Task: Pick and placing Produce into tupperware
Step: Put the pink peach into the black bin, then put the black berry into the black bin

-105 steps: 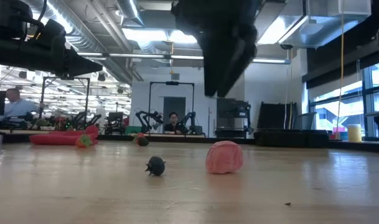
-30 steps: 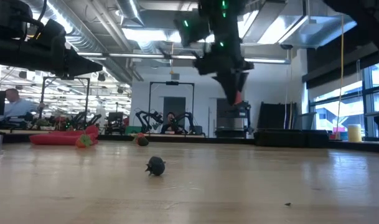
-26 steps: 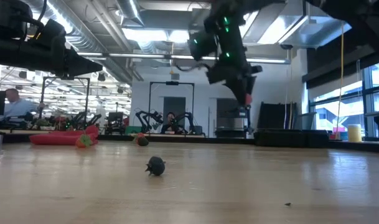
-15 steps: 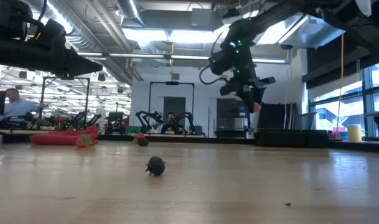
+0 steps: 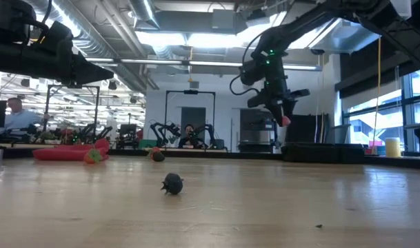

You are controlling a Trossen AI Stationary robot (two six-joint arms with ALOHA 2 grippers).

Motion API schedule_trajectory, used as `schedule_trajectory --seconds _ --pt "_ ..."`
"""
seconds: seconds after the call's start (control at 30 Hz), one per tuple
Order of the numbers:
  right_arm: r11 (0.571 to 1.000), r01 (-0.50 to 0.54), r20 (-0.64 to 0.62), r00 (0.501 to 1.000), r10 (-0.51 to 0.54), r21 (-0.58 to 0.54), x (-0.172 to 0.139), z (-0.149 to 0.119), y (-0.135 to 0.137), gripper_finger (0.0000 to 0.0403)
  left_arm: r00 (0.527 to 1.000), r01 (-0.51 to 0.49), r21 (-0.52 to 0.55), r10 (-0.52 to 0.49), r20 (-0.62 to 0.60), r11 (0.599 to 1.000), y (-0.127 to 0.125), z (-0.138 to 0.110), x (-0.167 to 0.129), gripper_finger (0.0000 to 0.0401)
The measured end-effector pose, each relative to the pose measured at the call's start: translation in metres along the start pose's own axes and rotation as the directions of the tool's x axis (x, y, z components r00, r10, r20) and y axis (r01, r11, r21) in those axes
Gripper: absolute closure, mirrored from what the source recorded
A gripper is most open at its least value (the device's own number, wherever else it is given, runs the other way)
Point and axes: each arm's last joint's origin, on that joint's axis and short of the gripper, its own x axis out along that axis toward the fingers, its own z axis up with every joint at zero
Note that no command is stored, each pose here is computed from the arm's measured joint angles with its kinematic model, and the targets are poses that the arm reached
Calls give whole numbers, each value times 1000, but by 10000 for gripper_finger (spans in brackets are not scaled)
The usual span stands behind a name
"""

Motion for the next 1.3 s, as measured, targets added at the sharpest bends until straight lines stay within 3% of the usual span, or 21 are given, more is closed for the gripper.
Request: schedule_trajectory --seconds 0.1,0.33,0.63,0.87,1.0,1.3 --pt "998 7 -10 1000 -6 70 1 0 -3 305 1000 0 0 0 0 1000 0 0 0 374" --pt "995 42 -55 998 -37 90 5 -2 -3 305 1000 0 -1 0 1 1000 0 0 0 374" --pt "996 88 -124 989 -87 6 36 1 9 305 1000 0 -2 0 0 1000 0 0 0 374" --pt "996 83 -124 988 -88 -45 38 1 11 300 1000 0 -1 0 0 1000 0 0 0 374" --pt "995 83 -125 988 -89 -49 38 1 11 272 1000 0 -1 0 1 1000 0 0 0 374" --pt "993 112 -163 980 -117 -41 37 -3 9 158 1000 0 -1 0 0 1000 0 0 0 374"
